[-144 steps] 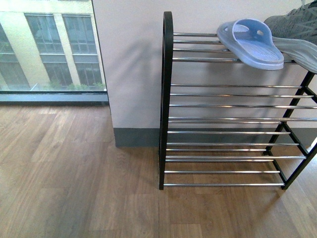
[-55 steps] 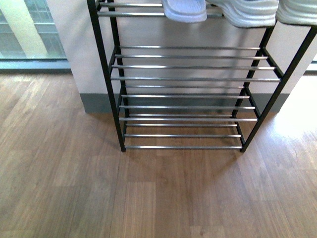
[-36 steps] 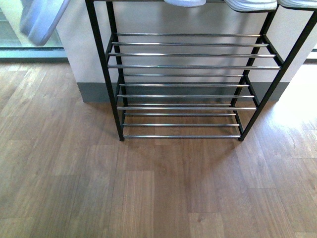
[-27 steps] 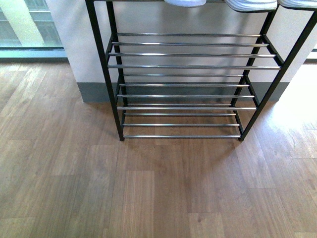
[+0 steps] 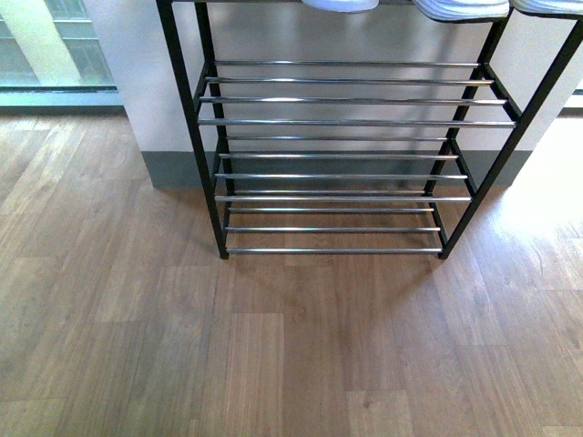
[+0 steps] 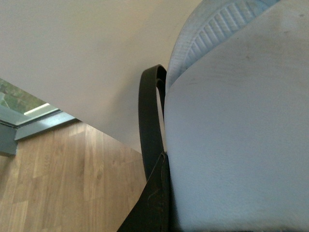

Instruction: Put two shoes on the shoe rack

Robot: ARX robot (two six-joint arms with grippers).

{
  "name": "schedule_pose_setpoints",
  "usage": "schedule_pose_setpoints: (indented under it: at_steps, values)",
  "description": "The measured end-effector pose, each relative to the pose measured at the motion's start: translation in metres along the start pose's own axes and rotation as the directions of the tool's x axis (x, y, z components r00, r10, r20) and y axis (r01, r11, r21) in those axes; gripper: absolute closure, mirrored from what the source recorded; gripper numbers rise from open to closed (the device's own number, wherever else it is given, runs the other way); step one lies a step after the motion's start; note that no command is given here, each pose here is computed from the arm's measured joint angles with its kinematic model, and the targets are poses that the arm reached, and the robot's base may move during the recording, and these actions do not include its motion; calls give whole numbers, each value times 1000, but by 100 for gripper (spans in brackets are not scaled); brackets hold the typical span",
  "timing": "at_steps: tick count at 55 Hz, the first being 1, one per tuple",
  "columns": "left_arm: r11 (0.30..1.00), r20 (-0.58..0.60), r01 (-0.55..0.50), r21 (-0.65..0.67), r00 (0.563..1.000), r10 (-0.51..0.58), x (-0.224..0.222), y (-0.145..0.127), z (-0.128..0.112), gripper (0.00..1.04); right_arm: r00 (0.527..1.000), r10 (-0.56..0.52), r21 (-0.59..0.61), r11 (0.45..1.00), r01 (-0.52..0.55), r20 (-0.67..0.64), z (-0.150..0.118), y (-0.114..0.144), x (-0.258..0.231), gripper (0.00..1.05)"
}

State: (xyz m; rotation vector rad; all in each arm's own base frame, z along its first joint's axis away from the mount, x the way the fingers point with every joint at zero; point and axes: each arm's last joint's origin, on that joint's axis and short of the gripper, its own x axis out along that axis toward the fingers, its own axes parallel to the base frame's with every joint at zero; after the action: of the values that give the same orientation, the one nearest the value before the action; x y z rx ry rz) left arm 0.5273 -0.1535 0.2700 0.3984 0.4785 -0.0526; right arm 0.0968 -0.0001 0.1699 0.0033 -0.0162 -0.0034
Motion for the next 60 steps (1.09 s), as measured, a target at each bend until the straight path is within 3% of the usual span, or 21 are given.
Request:
schedule_pose_setpoints:
  at_steps: [23, 47, 60]
  values:
    - [997, 1, -6, 80, 1000, 6, 43, -19, -15, 103, 1000, 0, 0, 1000, 0, 0, 0, 0, 0, 9]
    - [996, 36, -14, 88, 999, 11, 46, -30, -12, 102, 1000, 0, 0, 1000, 0, 0, 0, 0, 0, 9]
    - [998, 26, 36, 46, 999, -37, 45, -33, -13, 57, 1000, 0, 0, 1000, 0, 0, 0, 0, 0, 9]
